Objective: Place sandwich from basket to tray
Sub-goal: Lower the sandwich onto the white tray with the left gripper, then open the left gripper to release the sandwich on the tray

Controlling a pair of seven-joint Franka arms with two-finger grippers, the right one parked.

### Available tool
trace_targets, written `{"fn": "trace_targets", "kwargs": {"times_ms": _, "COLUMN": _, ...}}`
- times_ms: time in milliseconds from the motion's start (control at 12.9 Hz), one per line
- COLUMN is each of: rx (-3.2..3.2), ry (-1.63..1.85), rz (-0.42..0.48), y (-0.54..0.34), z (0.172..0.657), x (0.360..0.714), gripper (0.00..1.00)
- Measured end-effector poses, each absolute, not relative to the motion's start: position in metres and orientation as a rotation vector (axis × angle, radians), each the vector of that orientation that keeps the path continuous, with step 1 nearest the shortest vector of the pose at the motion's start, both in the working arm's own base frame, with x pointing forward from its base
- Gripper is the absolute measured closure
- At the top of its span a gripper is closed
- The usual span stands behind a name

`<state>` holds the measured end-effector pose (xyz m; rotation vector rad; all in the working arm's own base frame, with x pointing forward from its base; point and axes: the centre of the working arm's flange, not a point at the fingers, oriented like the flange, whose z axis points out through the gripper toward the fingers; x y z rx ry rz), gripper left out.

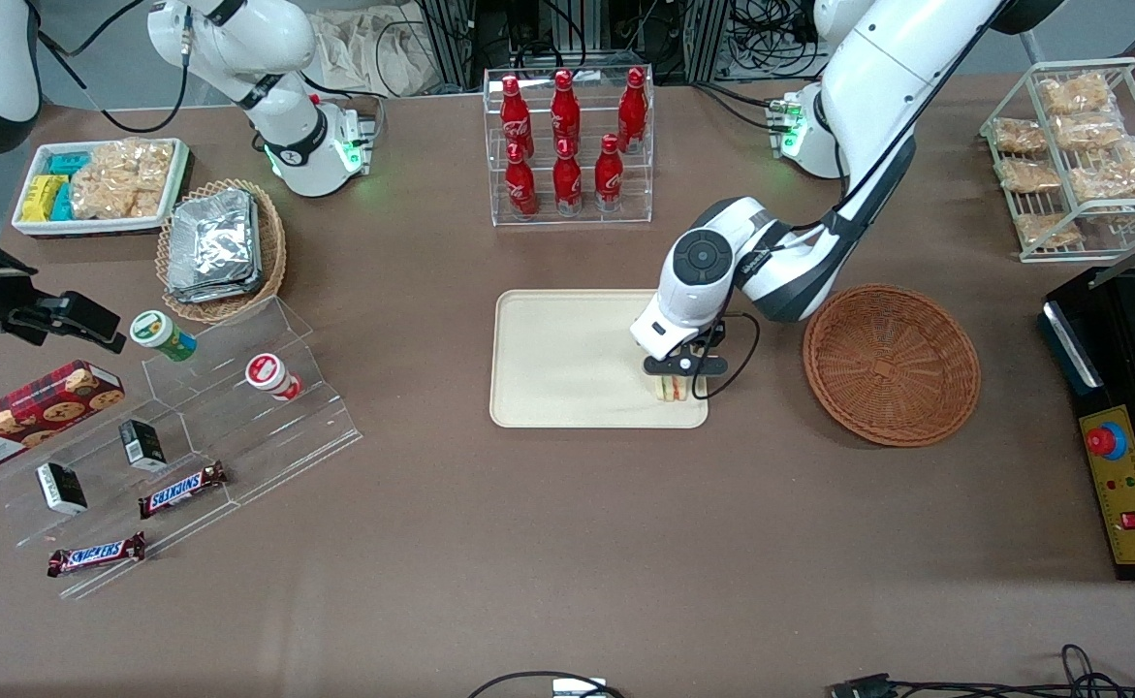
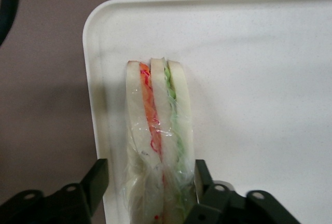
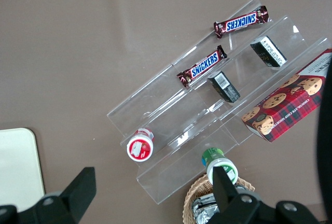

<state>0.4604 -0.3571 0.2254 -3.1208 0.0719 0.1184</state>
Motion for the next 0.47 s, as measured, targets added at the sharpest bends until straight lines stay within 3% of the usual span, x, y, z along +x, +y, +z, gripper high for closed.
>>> {"fn": "trace_targets", "kwargs": {"times_ms": 78, "rx": -3.119, "ry": 0.070, "rz": 0.119, "y": -0.357, "z": 0.226, "x": 0.461, "gripper": 0.05}}
{"fn": "trace_targets", "kwargs": {"times_ms": 155, "rx": -3.114, "ry": 0.066, "rz": 0.120, "y": -0.357, "z": 0.229, "x": 0.462, "gripper": 0.00}}
{"fn": "trace_targets", "kwargs": {"times_ms": 310, "rx": -3.098, "ry": 0.021, "rz": 0.116, "y": -0.357, "z": 0.253, "x": 0.473, "gripper": 0.00}}
{"fn": "trace_targets", "kwargs": {"times_ms": 465, "rx": -3.080, "ry": -0.058, "rz": 0.143, "y": -0.358, "z": 0.312, "x": 0.488, "gripper": 0.00}}
